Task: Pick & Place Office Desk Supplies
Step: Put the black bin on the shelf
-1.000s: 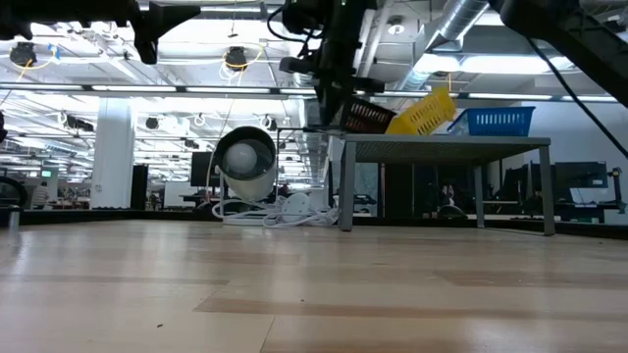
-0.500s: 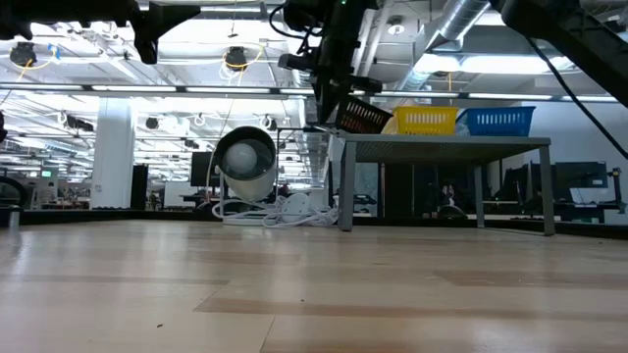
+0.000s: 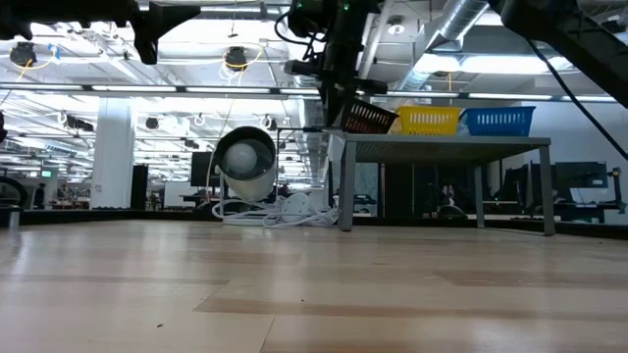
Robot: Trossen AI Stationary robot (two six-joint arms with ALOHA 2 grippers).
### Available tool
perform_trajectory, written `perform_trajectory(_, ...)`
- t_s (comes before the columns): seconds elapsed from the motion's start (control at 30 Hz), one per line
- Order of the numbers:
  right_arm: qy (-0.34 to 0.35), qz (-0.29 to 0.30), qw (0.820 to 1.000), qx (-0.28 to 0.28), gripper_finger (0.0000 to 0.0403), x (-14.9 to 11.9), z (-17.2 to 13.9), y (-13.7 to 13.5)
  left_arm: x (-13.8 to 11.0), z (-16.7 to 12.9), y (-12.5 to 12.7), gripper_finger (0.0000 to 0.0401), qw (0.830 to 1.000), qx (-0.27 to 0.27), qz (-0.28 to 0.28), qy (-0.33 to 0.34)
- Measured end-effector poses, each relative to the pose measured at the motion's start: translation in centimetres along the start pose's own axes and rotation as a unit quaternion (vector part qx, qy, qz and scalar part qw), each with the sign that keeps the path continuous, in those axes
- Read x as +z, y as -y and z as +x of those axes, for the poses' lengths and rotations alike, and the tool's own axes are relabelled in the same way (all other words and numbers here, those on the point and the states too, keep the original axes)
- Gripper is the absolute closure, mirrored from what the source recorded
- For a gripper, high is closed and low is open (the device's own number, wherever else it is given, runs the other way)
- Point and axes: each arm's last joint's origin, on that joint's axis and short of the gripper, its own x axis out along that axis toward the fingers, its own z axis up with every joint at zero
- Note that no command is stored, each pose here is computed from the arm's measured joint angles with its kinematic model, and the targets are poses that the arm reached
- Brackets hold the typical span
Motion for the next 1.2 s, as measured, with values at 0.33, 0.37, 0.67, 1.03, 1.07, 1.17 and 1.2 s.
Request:
perform_trajectory(0.33, -0.009, 0.013, 1.000, 0.000, 0.0403, 0.5, 0.2, 0.6, 0.0, 0.0, 0.0, 0.0216, 1.000, 0.000, 0.000, 0.000)
perform_trajectory(0.37, -0.011, 0.014, 1.000, 0.001, 0.0403, 0.6, 0.2, 0.7, 0.0, 0.0, 0.0, 0.0216, 1.000, 0.000, 0.000, 0.000)
perform_trajectory(0.67, -0.021, 0.017, 1.000, 0.009, 0.0402, 0.8, 0.3, 0.9, 0.0, 0.0, 0.0, 0.0216, 1.000, 0.000, 0.000, 0.000)
perform_trajectory(1.03, -0.022, 0.020, 1.000, 0.008, 0.0378, 0.9, 0.4, 1.1, 0.0, 0.0, 0.1, 0.0216, 1.000, -0.025, 0.000, -0.008)
perform_trajectory(1.07, -0.022, 0.020, 1.000, 0.008, 0.0377, 0.9, 0.4, 1.2, 0.0, 0.0, 0.1, 0.0216, 1.000, -0.025, 0.000, -0.008)
perform_trajectory(1.17, -0.022, 0.023, 0.999, 0.006, 0.0373, 1.1, 0.5, 1.4, 0.0, 0.0, 0.1, 0.0216, 1.000, -0.025, 0.000, -0.008)
perform_trajectory(1.2, -0.022, 0.023, 0.999, 0.006, 0.0372, 1.1, 0.5, 1.4, 0.0, 0.0, 0.1, 0.0216, 1.000, -0.025, 0.000, -0.008)
